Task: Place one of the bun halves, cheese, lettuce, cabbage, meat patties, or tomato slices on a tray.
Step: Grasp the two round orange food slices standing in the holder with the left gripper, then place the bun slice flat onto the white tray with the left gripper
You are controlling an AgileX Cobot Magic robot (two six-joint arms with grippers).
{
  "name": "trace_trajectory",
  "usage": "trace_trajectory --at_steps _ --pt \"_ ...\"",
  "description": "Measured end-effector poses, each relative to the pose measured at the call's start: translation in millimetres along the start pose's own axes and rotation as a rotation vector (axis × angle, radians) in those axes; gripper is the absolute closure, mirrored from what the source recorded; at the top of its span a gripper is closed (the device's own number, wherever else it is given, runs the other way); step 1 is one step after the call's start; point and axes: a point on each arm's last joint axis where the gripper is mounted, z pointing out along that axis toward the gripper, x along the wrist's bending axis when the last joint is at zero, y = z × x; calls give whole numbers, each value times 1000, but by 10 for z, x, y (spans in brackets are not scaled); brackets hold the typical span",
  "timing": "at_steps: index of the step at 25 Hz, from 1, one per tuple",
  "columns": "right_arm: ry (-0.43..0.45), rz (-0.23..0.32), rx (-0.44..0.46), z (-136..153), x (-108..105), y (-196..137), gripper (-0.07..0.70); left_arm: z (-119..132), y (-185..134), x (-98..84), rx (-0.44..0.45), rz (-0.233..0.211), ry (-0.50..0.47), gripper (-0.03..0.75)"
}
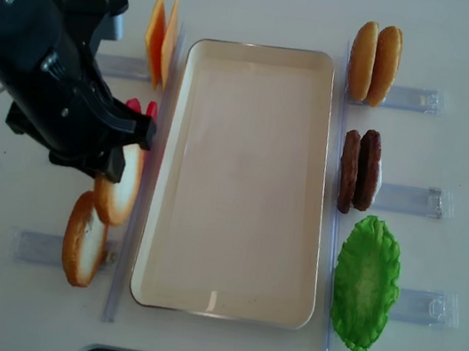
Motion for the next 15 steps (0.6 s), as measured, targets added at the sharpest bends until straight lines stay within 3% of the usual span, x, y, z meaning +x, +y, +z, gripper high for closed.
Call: trace_trajectory --at_steps 5,10,15 --pt "0 0 0 0 0 0 48 82 55 -100 -2 9 -83 578" --pt "0 0 0 0 0 0 48 263 107 -320 55 80 -258 578" --pt "0 0 0 0 0 0 48 498 173 -435 98 128 -319 579"
